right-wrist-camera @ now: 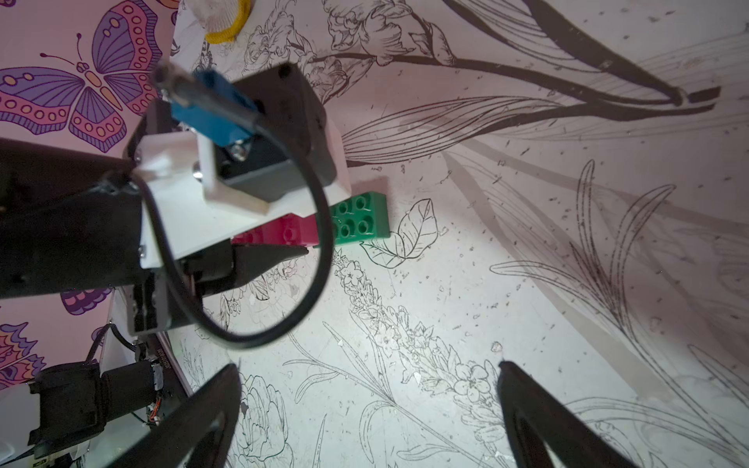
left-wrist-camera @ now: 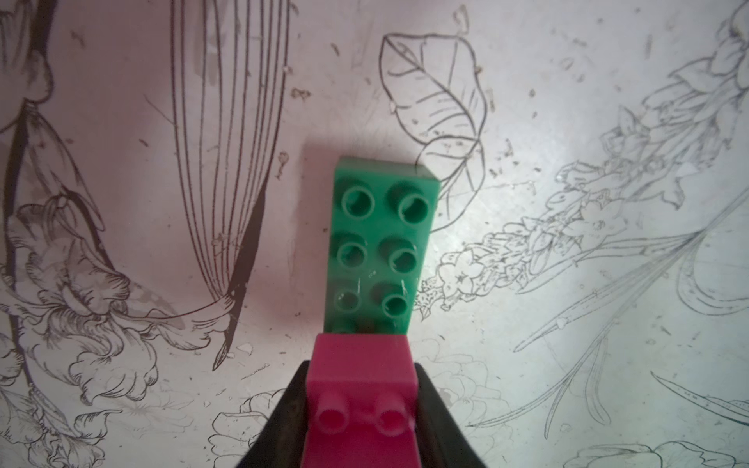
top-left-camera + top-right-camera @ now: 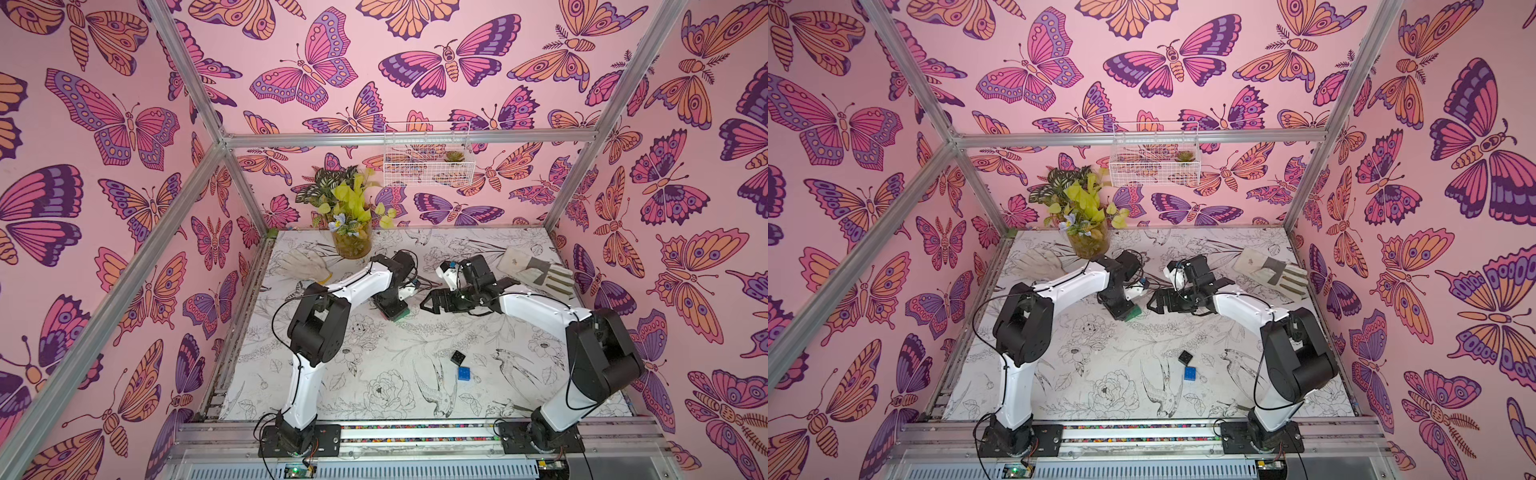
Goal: Assemble the letter v with lego
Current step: Assemble the lego brick with the lego brick.
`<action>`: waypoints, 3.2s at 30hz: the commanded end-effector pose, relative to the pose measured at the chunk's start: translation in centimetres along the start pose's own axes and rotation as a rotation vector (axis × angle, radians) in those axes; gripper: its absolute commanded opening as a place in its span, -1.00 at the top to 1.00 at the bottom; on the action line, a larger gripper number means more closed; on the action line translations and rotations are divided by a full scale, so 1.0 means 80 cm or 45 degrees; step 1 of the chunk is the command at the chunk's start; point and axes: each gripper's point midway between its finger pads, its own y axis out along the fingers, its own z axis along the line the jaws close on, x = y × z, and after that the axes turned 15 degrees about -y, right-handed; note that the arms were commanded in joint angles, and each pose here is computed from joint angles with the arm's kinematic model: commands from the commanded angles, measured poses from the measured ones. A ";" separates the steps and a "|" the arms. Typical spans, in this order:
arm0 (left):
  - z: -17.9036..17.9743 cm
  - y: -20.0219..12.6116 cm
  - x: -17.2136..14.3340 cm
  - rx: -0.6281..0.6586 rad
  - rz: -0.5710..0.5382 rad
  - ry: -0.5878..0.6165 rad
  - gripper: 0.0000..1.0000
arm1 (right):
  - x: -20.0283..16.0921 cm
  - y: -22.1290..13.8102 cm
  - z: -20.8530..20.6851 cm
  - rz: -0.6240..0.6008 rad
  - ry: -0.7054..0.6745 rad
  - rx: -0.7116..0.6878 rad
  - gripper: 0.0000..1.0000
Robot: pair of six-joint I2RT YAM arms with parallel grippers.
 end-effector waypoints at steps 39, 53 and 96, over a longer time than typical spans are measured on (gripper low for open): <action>0.026 0.064 -0.049 0.248 0.212 0.100 0.51 | -0.012 -0.014 0.018 -0.008 -0.052 0.016 -0.98; 0.013 0.042 -0.053 0.071 0.178 -0.055 0.49 | -0.002 -0.025 0.026 -0.045 -0.075 0.021 -0.98; -0.036 0.051 -0.044 0.028 0.063 0.263 0.48 | -0.003 -0.026 0.021 -0.052 -0.080 -0.010 -0.98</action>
